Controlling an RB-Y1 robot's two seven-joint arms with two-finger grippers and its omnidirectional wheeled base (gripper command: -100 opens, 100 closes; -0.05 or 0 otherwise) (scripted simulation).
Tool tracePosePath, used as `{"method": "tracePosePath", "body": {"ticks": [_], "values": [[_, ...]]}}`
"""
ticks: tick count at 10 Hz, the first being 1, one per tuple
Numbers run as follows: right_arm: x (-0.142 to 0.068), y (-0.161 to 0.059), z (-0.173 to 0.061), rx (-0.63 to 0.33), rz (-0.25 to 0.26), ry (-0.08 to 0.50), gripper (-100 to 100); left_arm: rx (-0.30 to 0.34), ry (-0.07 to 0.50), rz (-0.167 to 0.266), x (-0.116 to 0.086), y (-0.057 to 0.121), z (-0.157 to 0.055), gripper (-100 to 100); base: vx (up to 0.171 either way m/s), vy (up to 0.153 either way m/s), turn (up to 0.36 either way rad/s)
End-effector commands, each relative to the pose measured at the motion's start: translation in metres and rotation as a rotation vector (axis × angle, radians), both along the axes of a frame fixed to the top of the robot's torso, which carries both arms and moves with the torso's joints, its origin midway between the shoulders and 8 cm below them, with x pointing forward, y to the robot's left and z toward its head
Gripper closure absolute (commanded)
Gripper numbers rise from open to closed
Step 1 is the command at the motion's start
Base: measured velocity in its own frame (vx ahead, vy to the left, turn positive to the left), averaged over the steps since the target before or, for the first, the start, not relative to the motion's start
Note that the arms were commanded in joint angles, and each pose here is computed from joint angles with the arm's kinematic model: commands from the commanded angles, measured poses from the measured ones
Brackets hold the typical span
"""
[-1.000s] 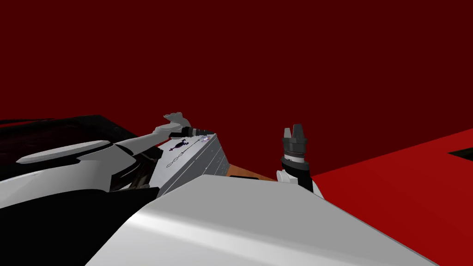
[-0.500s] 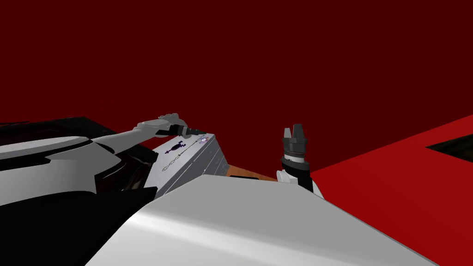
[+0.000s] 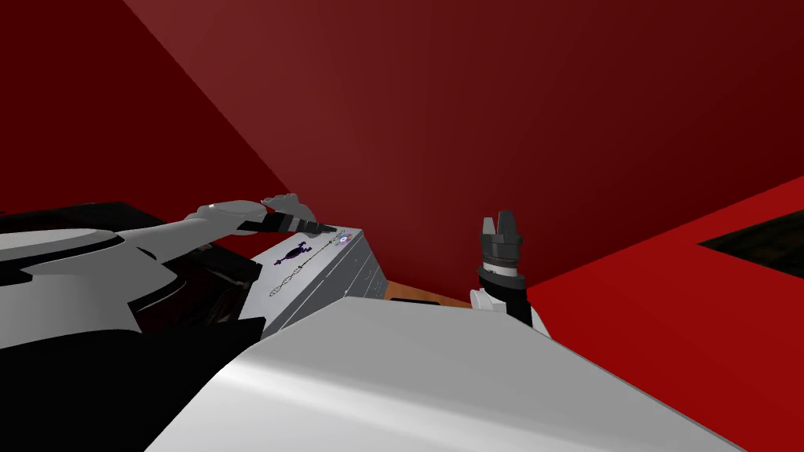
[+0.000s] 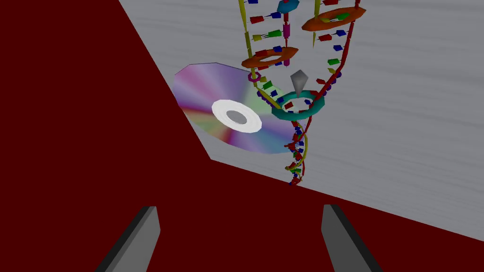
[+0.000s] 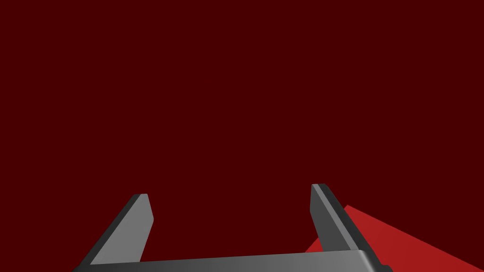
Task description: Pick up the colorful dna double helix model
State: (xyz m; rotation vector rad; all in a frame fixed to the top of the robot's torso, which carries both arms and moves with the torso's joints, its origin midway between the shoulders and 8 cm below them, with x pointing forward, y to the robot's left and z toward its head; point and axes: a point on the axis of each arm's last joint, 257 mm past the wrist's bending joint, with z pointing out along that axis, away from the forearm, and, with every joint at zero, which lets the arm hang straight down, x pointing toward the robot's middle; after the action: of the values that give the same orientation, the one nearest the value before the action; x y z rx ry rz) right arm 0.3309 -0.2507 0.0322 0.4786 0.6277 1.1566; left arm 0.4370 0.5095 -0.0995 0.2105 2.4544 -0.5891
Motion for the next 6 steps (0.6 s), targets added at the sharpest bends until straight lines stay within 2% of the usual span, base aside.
{"method": "tracePosePath", "body": {"ticks": [1,4,5,6], "values": [[0.0,0.0,0.0,0.0,0.0,0.0,0,0.022,0.06,0.049,-0.013,0.019,-0.01,-100,0.003,-0.01,-0.054],[0.0,0.0,0.0,0.0,0.0,0.0,0,0.042,0.152,0.098,-0.037,0.04,-0.028,-100,0.001,-0.015,-0.028],[0.0,0.0,0.0,0.0,0.0,0.0,0,0.039,0.131,0.091,-0.031,0.036,-0.023,-100,0.001,-0.006,-0.001],[0.0,0.0,0.0,0.0,0.0,0.0,0,0.039,0.136,0.092,-0.033,0.037,-0.023,0,0.0,0.0,0.0]]}}
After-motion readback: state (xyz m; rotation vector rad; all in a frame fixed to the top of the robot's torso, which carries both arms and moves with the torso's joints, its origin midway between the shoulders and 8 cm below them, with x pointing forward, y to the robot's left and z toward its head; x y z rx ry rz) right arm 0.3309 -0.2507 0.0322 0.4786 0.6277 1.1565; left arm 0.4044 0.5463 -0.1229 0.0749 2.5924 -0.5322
